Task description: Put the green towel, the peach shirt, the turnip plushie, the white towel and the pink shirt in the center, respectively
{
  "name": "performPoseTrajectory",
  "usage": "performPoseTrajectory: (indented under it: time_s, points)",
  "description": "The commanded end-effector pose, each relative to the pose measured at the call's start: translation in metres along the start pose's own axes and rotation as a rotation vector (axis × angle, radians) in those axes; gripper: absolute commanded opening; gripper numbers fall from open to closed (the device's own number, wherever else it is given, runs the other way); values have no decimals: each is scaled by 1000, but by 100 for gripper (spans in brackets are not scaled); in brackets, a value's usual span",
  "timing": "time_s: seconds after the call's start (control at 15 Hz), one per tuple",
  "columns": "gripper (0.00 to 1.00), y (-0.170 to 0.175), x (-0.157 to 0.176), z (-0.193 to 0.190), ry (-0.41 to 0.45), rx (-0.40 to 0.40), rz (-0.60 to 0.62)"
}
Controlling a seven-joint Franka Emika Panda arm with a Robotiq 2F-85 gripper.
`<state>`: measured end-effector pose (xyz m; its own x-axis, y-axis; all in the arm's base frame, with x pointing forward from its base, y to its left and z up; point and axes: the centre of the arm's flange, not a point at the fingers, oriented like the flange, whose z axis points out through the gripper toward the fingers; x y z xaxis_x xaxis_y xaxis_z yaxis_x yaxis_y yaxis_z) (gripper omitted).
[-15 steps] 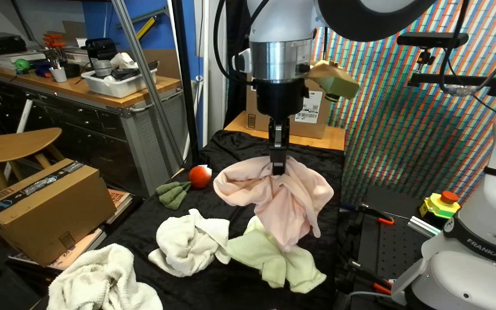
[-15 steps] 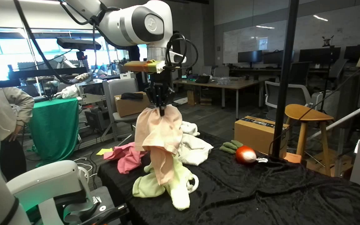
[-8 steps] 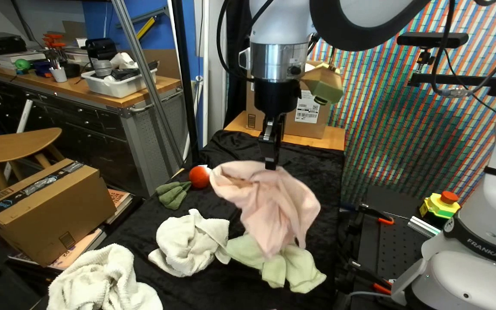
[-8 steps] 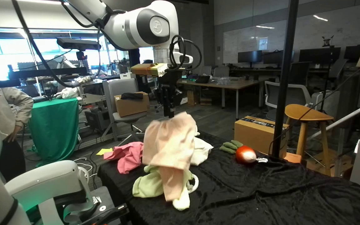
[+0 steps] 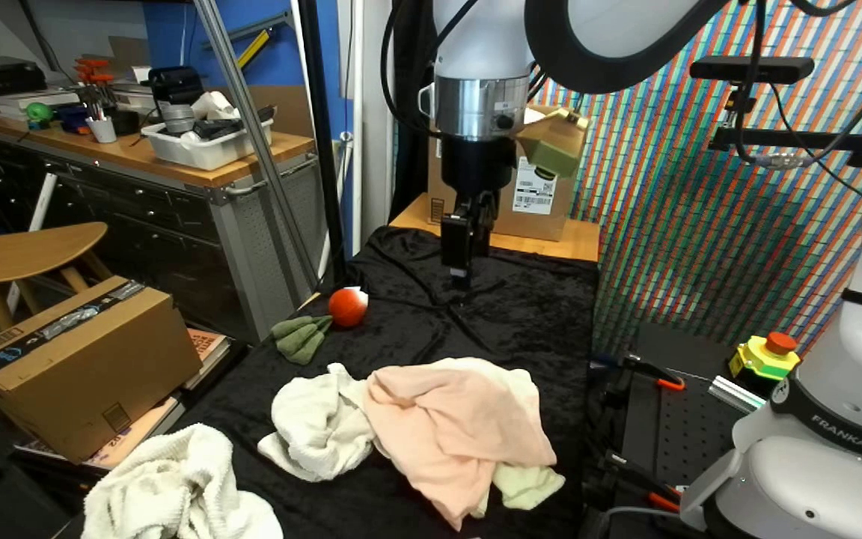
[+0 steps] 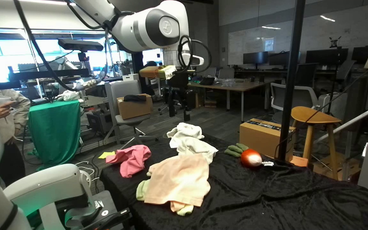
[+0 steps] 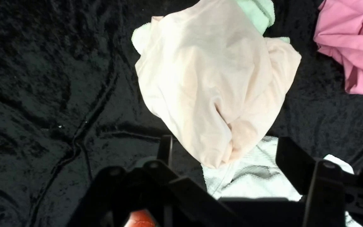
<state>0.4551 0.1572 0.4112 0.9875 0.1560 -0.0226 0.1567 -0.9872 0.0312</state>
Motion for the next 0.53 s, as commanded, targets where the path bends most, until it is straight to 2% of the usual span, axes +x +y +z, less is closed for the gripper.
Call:
performPoseTrajectory:
  time_s: [0.0,0.47]
  points:
    - [100,9,35,-1,26,-1,14]
    - [100,14,112,9,64,29,27]
